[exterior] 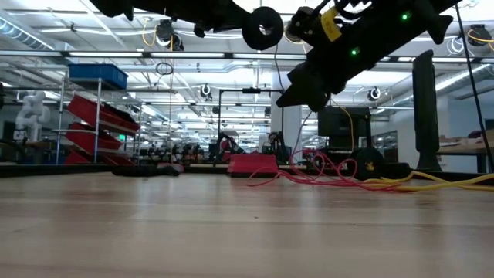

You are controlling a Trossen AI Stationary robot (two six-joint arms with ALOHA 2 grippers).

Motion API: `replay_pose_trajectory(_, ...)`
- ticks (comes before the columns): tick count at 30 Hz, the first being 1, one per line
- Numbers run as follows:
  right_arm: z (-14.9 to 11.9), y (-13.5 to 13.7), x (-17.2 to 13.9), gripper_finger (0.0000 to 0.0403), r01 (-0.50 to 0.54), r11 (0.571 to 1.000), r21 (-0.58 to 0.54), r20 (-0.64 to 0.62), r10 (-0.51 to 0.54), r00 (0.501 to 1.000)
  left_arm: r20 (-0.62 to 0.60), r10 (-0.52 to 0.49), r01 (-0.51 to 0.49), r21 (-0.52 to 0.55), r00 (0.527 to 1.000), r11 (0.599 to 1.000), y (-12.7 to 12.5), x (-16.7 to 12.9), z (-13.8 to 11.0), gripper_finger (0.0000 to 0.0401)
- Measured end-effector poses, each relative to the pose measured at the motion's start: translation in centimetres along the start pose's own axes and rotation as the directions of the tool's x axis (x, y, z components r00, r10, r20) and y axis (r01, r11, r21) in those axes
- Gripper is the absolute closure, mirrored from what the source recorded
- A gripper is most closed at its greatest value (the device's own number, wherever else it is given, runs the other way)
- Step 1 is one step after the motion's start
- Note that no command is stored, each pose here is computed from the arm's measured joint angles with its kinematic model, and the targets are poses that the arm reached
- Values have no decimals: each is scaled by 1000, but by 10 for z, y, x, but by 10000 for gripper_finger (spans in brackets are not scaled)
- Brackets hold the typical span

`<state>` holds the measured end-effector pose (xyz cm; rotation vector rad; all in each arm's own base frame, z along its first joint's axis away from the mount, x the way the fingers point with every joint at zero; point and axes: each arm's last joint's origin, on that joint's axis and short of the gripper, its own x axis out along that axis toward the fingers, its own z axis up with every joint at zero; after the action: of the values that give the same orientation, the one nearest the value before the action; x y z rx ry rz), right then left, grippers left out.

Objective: Coil cords
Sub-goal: Coil the red wire onto the spool

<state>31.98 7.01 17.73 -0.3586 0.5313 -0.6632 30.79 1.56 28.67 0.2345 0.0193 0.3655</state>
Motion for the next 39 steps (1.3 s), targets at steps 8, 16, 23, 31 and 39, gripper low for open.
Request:
replay_pose_trajectory(8,0,0,0,347,-1,1000,-2,0,1,1000,1,0,0,0,1000,1000,0,0,0,401)
replay_pose_trajectory(16,0,3,-4,390,-14,1000,-8,8,14,1000,1,0,0,0,1000,1000,0,0,0,401)
replay_pose_trajectory(23,1,5,-5,402,-33,999,-3,14,33,999,1,0,0,0,1000,1000,0,0,0,401)
replay_pose_trajectory(31,14,-1,2,403,-36,998,54,92,31,995,11,2,-2,-30,1000,1000,0,0,1,401)
replay_pose_trajectory(39,31,-11,11,403,-119,983,140,218,87,972,18,7,-7,-33,1000,999,1,0,2,401)
